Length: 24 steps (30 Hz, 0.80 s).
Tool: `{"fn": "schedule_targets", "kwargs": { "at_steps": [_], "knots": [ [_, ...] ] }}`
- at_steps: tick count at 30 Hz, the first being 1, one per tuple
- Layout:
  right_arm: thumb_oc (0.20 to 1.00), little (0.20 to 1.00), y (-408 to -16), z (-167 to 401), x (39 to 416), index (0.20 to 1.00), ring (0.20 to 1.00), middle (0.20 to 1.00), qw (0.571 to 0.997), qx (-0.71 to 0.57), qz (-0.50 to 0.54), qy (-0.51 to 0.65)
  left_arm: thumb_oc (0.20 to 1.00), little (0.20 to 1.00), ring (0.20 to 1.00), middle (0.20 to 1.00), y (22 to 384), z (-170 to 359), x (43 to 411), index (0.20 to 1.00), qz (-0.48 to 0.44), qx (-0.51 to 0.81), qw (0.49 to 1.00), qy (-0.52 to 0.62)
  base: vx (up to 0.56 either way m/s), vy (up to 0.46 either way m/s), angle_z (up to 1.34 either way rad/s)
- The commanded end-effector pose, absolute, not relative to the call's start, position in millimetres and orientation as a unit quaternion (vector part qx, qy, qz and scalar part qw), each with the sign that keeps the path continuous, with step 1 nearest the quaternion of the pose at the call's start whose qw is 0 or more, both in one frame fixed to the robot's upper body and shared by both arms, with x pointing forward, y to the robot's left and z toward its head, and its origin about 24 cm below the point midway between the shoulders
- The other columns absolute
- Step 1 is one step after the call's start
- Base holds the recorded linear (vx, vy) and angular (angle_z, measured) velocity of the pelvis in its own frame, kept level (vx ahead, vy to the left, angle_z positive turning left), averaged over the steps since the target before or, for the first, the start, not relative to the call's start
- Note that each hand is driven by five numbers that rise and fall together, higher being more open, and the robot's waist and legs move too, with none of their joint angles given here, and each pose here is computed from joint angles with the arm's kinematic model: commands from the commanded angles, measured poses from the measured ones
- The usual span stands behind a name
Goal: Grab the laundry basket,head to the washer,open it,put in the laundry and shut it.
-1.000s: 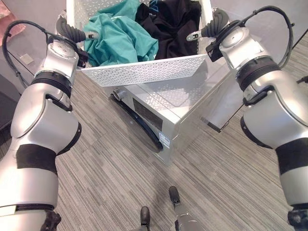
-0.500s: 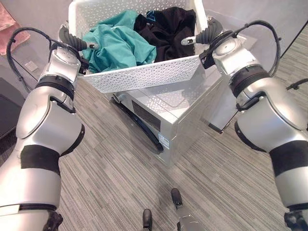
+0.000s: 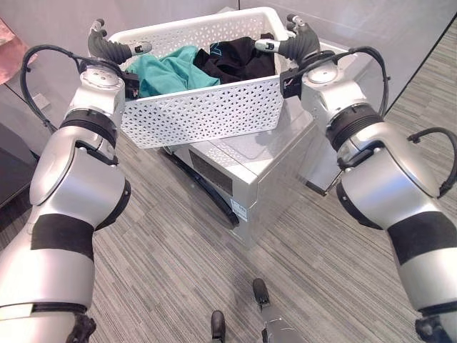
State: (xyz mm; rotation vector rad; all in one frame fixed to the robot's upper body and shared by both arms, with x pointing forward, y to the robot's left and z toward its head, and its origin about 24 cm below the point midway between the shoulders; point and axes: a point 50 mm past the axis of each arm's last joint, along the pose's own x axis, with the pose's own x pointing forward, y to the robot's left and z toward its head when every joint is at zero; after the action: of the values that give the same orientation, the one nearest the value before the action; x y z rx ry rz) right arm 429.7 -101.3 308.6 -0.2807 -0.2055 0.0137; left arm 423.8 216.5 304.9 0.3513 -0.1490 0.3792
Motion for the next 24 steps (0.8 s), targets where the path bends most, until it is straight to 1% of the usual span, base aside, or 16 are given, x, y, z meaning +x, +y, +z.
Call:
{"fn": "schedule_targets", "kwargs": {
  "at_steps": [1, 3, 5, 9, 12, 16, 18, 20, 21, 23, 24],
  "knots": [
    [1.0, 1.0, -46.7, 353.5, 412.8, 1.0, 1.0, 1.0, 0.972, -0.154, 0.04, -0.171, 1.0, 1.0, 1.0, 1.0, 187.6, 374.7, 412.2, 1.0, 0.185, 0.165, 0.954, -0.168, 0.0, 0.005, -0.04],
    [1.0, 1.0, -47.4, 354.1, 412.7, 1.0, 1.0, 1.0, 0.97, -0.163, 0.036, -0.177, 1.0, 1.0, 1.0, 1.0, 183.9, 379.0, 411.1, 1.0, 0.188, 0.167, 0.95, -0.183, 0.0, 0.007, -0.1],
    [1.0, 1.0, -51.9, 357.6, 412.6, 1.0, 1.0, 1.0, 0.96, -0.205, 0.016, -0.188, 1.0, 1.0, 1.0, 1.0, 179.5, 380.3, 411.1, 1.0, 0.187, 0.164, 0.949, -0.195, 0.0, 0.007, -0.12],
    [1.0, 1.0, -71.7, 370.2, 412.3, 1.0, 1.0, 1.0, 0.936, -0.278, -0.043, -0.212, 1.0, 1.0, 1.0, 1.0, 179.1, 380.1, 410.7, 1.0, 0.191, 0.168, 0.943, -0.213, 0.01, 0.007, -0.01],
    [1.0, 1.0, -82.9, 380.6, 410.6, 1.0, 1.0, 1.0, 0.922, -0.306, -0.071, -0.224, 1.0, 1.0, 1.0, 1.0, 175.4, 380.8, 410.8, 1.0, 0.18, 0.171, 0.943, -0.222, 0.02, 0.02, 0.05],
    [1.0, 1.0, -117.4, 391.0, 410.1, 1.0, 1.0, 1.0, 0.883, -0.393, -0.137, -0.219, 1.0, 1.0, 1.0, 1.0, 170.0, 382.7, 410.2, 1.0, 0.171, 0.169, 0.94, -0.24, 0.01, 0.02, 0.08],
    [1.0, 1.0, -133.3, 391.0, 410.4, 1.0, 1.0, 1.0, 0.875, -0.406, -0.159, -0.21, 1.0, 1.0, 1.0, 1.0, 171.2, 378.8, 411.1, 1.0, 0.168, 0.172, 0.94, -0.241, 0.03, 0.014, 0.04],
    [1.0, 1.0, -137.3, 388.9, 411.2, 1.0, 1.0, 1.0, 0.874, -0.41, -0.161, -0.205, 1.0, 1.0, 1.0, 1.0, 171.5, 376.5, 411.8, 1.0, 0.167, 0.176, 0.94, -0.239, 0.03, 0.009, 0.04],
    [1.0, 1.0, -155.5, 387.4, 411.2, 1.0, 1.0, 1.0, 0.867, -0.421, -0.183, -0.191, 1.0, 1.0, 1.0, 1.0, 176.3, 373.3, 412.3, 1.0, 0.171, 0.181, 0.939, -0.237, 0.06, 0.006, 0.08],
    [1.0, 1.0, -171.8, 384.3, 411.1, 1.0, 1.0, 1.0, 0.864, -0.428, -0.201, -0.175, 1.0, 1.0, 1.0, 1.0, 179.6, 369.7, 413.0, 1.0, 0.17, 0.189, 0.939, -0.233, 0.07, 0.002, 0.08],
    [1.0, 1.0, -190.1, 383.5, 409.3, 1.0, 1.0, 1.0, 0.855, -0.442, -0.221, -0.159, 1.0, 1.0, 1.0, 1.0, 182.1, 371.2, 412.3, 1.0, 0.169, 0.196, 0.937, -0.235, 0.05, 0.01, 0.04]
  ]
}}
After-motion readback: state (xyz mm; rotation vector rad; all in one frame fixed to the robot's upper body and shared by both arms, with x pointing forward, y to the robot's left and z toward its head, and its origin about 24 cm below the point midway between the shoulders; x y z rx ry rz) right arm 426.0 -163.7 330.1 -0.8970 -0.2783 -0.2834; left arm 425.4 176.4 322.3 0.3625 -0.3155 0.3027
